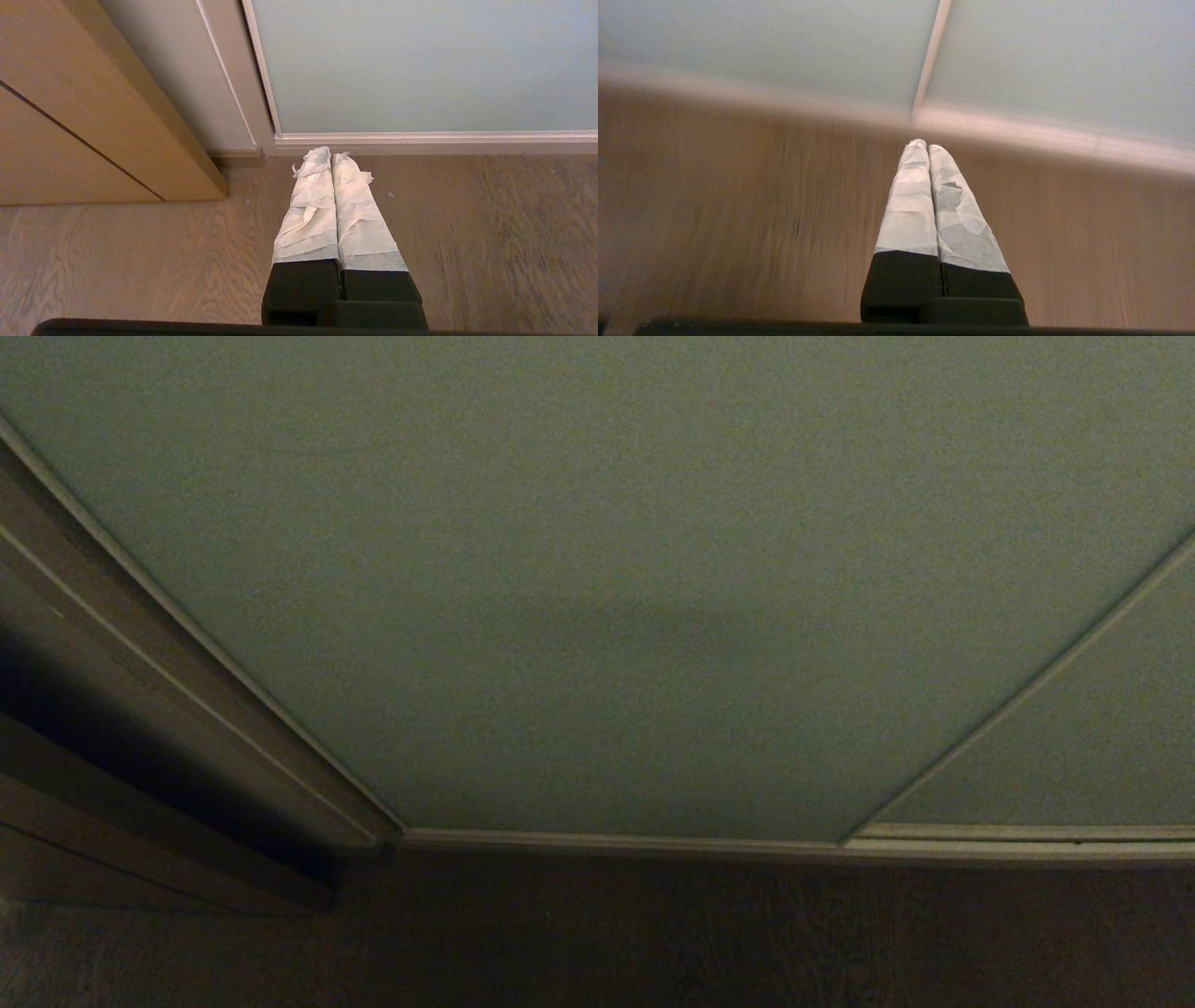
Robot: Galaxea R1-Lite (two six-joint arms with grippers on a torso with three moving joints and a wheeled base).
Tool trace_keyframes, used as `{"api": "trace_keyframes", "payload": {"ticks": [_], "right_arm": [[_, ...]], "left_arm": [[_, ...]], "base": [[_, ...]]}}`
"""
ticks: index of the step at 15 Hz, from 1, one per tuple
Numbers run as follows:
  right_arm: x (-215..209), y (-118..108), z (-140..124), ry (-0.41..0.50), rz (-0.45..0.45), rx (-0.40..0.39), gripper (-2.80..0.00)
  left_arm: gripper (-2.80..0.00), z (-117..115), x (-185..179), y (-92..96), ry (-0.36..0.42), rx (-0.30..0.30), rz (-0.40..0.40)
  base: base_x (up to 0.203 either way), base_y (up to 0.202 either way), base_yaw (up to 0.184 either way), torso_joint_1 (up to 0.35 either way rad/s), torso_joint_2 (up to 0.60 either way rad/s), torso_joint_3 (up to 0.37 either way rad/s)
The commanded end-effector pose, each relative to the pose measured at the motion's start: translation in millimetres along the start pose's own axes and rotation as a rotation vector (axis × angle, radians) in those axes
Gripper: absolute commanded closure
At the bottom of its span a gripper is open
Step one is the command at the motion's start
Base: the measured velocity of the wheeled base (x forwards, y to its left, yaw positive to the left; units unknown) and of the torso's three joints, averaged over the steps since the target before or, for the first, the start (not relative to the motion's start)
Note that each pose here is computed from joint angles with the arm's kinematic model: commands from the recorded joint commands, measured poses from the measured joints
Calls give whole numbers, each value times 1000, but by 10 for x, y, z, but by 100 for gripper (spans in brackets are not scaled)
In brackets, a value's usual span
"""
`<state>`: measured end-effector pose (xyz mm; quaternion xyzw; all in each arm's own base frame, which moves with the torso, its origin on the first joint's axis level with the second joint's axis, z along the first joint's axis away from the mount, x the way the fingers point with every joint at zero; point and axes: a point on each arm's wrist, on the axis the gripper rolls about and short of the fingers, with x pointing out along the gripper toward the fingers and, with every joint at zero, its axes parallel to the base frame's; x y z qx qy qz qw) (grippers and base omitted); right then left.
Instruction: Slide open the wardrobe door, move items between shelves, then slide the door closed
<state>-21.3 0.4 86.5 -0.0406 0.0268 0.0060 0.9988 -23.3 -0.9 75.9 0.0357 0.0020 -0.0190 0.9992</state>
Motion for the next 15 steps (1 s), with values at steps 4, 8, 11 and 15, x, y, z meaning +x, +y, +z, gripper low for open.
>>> {"api": "trace_keyframes", "payload": {"ticks": [4, 8, 11, 15], "right_arm": [[-12, 5, -108, -60, -5, 27, 0], [-11, 5, -108, -58, -5, 28, 0], [-12, 5, -103, -65, -5, 39, 0], [-13, 5, -100, -63, -5, 38, 0]], "left_arm": [[0, 0, 0, 0, 1, 1, -1], [0, 1, 1, 0, 1, 1, -1], [0, 2, 1, 0, 1, 1, -1], [0, 1, 1, 0, 1, 1, -1]], "base": [[0, 0, 0, 0, 0, 0], [0, 0, 0, 0, 0, 0], [0, 0, 0, 0, 0, 0], [0, 0, 0, 0, 0, 0]]}}
